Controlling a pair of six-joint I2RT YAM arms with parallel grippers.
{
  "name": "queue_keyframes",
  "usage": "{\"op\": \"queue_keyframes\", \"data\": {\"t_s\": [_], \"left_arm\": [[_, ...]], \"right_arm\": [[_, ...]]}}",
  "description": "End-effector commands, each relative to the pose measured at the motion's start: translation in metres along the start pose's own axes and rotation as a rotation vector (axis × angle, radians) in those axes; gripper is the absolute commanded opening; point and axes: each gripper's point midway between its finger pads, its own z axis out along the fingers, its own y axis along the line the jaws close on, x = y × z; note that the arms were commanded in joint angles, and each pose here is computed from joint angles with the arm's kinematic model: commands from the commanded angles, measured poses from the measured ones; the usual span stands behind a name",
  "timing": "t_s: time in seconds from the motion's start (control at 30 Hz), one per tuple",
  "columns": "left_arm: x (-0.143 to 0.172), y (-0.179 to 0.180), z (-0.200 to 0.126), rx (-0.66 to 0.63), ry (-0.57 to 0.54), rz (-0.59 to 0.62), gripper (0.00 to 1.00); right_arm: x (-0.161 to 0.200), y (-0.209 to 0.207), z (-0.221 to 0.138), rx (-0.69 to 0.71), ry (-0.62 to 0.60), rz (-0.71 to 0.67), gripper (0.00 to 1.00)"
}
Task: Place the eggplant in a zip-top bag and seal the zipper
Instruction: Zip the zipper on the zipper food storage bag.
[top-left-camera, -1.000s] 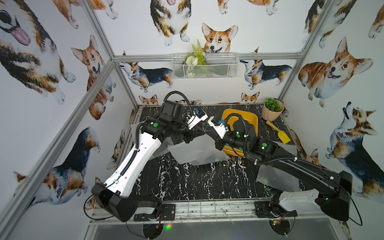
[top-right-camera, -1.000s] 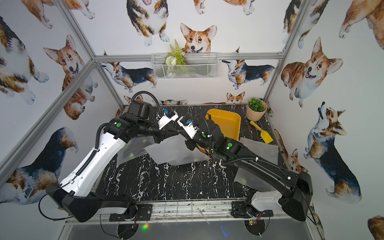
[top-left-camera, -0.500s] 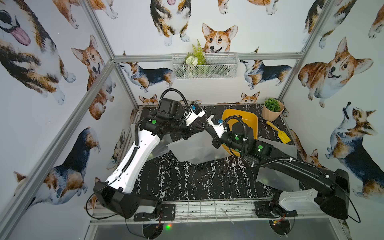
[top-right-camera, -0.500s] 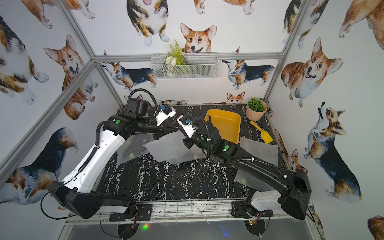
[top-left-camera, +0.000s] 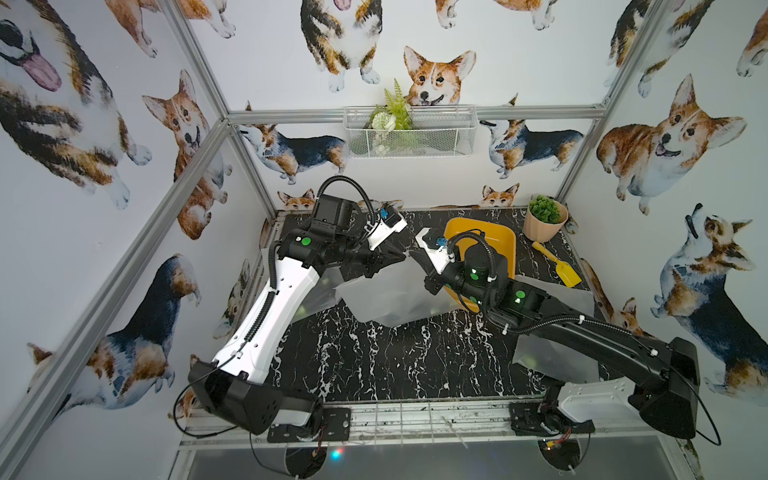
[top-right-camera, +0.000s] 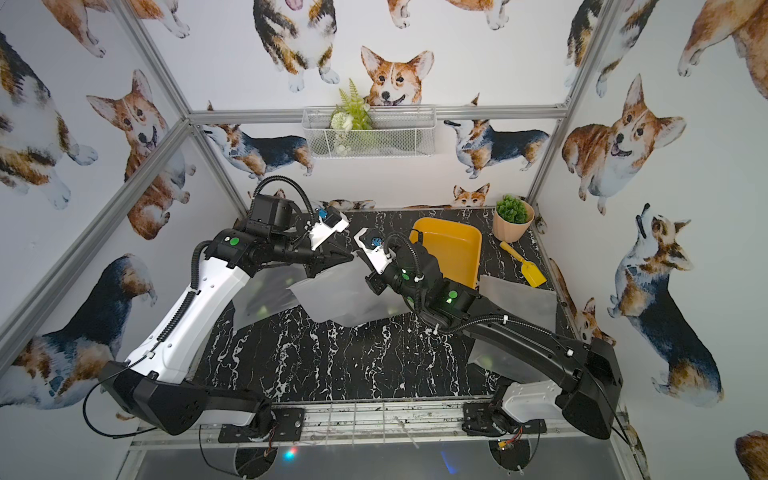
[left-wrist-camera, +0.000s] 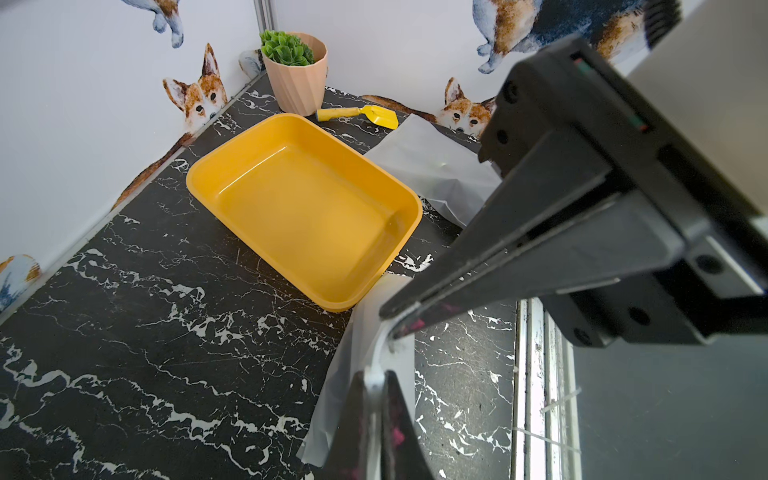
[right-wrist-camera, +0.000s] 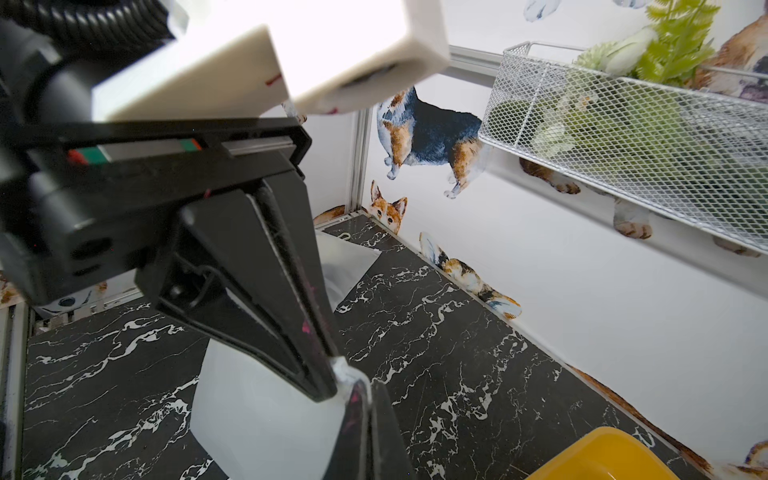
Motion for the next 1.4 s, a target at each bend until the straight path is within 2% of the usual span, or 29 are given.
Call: {"op": "queue_keyframes", "data": {"t_s": [0.0, 0.77, 1.37], "left_arm": [[0.037, 0.012, -0.004, -0.073, 0.139, -0.08, 0.05], [0.06, 0.083, -0.027, -0.27, 0.207, -0.192, 0.07], [0.071, 0.108, -0.048, -0.385, 0.229, -0.227, 0.07]], "right_arm": [[-0.037, -0.043, -0.01, 0.204, -0.124, 0.019, 0.0], [-0.013, -0.13, -0.02, 0.482, -0.072, 0.058, 0.0], [-0.003, -0.151, -0.025, 0.549, -0.048, 0.064, 0.0]]}}
